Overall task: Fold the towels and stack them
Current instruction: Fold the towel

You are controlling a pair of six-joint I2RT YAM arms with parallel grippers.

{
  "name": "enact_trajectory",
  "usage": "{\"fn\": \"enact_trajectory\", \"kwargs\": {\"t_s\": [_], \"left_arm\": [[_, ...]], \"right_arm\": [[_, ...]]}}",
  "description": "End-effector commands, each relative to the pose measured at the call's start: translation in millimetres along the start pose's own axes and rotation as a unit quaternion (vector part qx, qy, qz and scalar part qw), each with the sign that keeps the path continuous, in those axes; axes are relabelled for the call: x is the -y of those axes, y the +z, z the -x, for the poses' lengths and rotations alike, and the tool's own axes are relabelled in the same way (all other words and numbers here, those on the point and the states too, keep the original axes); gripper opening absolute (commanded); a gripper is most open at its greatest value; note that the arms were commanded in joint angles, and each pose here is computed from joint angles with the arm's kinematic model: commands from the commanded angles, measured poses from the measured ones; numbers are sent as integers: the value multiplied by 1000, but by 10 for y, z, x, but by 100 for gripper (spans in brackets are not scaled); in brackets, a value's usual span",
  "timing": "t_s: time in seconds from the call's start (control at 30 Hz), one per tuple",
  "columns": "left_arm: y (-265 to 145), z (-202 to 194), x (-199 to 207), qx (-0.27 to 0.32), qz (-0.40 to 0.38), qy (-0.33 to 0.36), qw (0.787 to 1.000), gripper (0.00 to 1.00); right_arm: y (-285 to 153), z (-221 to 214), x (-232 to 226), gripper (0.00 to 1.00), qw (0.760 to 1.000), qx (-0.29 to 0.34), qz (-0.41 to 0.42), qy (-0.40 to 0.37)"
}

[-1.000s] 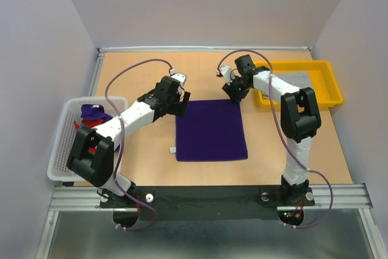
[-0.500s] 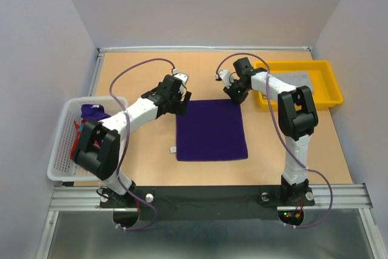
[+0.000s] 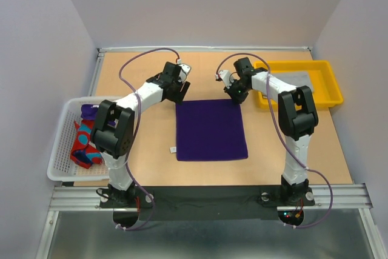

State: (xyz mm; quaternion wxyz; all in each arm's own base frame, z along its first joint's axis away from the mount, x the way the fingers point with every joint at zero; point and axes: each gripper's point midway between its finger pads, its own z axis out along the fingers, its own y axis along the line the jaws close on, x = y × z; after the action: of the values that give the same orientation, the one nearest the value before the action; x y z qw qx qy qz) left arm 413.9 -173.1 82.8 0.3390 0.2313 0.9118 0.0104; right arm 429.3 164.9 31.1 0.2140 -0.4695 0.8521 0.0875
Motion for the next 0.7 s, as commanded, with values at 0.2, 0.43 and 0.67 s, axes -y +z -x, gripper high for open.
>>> {"fn": "enact_trajectory", "kwargs": {"t_s": [0.2,0.43,0.67], "left_arm": [[97,210,222,5,-101,69,992,68],[227,123,252,-15,-109,85,990,59],[357,109,228,-27,-106,91,990,53]], "right_arm": [[4,86,60,1,1000,12,4,-2],[19,81,57,1,1000,11,6,-1],[27,65,46,1,1000,9,7,1]]}}
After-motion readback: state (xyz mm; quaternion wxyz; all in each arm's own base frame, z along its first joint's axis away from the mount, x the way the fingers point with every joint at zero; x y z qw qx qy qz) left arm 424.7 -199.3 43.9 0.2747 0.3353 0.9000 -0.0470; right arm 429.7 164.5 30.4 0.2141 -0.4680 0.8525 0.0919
